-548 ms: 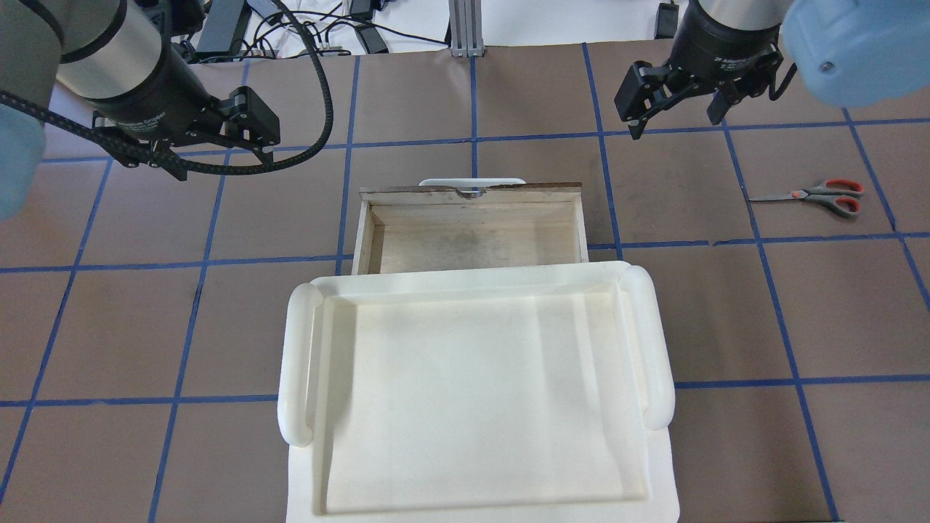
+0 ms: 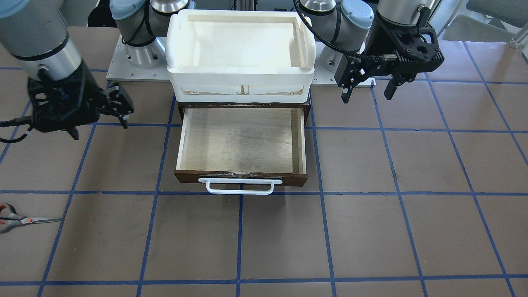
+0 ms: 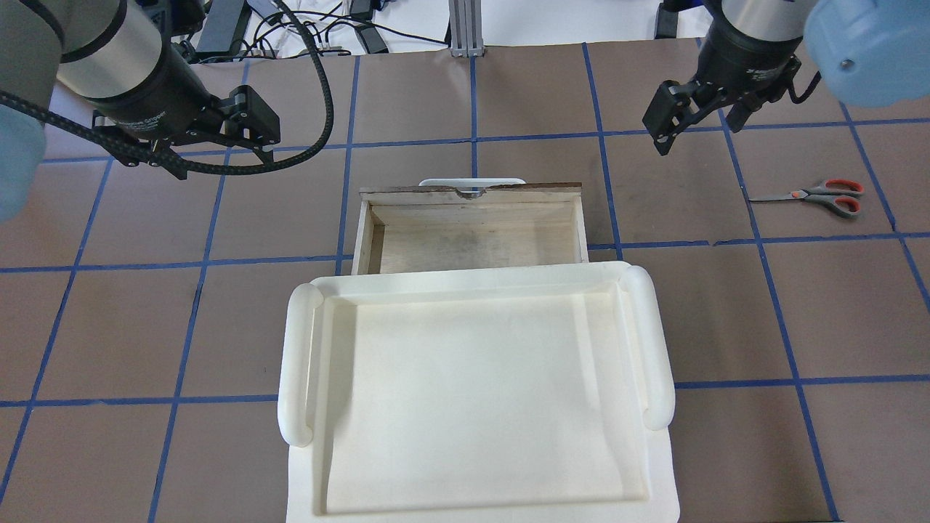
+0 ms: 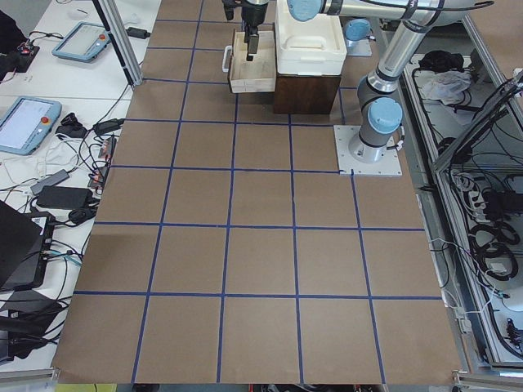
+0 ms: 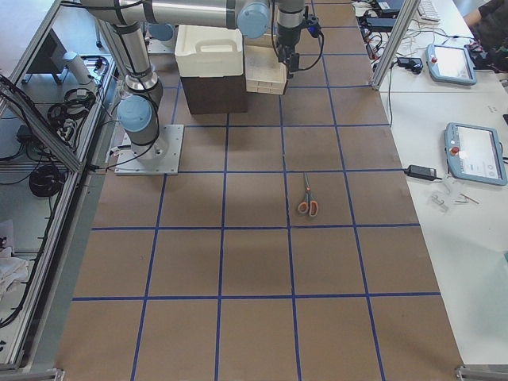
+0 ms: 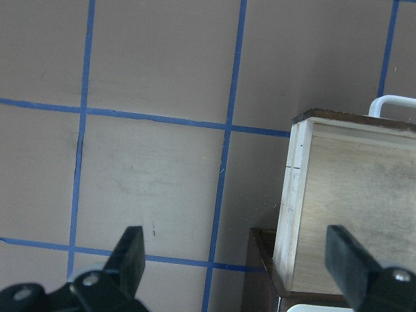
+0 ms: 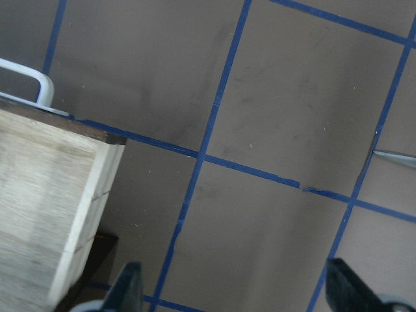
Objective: Put scissors in drawer and close it
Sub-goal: 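Move the right gripper down over the grey-and-orange scissors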
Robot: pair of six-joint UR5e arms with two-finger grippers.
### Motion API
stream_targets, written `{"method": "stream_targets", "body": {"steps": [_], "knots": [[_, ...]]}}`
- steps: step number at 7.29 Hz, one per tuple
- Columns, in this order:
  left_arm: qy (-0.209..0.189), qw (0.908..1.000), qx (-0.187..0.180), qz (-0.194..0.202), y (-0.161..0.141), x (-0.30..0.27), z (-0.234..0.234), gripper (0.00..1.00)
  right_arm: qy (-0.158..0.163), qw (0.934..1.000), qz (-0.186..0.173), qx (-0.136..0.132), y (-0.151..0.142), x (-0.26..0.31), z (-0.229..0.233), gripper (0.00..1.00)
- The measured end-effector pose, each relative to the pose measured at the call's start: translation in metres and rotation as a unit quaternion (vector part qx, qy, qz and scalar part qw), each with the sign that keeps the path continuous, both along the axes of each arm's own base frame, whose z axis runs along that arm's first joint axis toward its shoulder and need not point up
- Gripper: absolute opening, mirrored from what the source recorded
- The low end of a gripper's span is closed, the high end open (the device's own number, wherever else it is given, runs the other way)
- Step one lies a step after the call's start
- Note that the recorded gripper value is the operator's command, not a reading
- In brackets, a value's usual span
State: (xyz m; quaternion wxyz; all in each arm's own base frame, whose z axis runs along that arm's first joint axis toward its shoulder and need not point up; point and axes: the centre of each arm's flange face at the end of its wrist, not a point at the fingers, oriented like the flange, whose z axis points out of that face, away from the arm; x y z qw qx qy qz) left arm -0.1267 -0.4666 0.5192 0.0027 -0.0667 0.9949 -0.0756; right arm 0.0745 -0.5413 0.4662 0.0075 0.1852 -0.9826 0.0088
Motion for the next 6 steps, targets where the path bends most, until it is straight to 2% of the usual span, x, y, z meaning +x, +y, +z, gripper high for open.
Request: {"method": "stream_targets", "body": {"steps": [1, 2, 3, 5, 6], "knots": [[0.0, 1.0, 0.0, 0.0, 0.0, 0.0, 0.0, 1.0, -0.001, 0.9978, 0.065, 0.01, -0.011, -0.045, -0.011, 0.99], [-0.001, 1.0, -0.001, 0.0, 0.001, 0.0, 0.001, 1.0, 0.003, 0.9899, 0.141, 0.014, -0.024, -0.084, -0.027, 0.99], [-0.001, 1.0, -0.001, 0.0, 0.001, 0.0, 0.001, 1.0, 0.016, 0.9802, 0.197, 0.012, -0.041, -0.123, -0.048, 0.99], [-0.001, 1.0, -0.001, 0.0, 0.001, 0.0, 0.001, 1.0, 0.026, 0.9589, 0.282, 0.014, -0.069, -0.2, -0.104, 0.98], [-0.001, 1.0, -0.001, 0.0, 0.002, 0.0, 0.002, 1.0, 0.02, 0.941, 0.337, 0.018, -0.078, -0.221, -0.131, 0.97]]}}
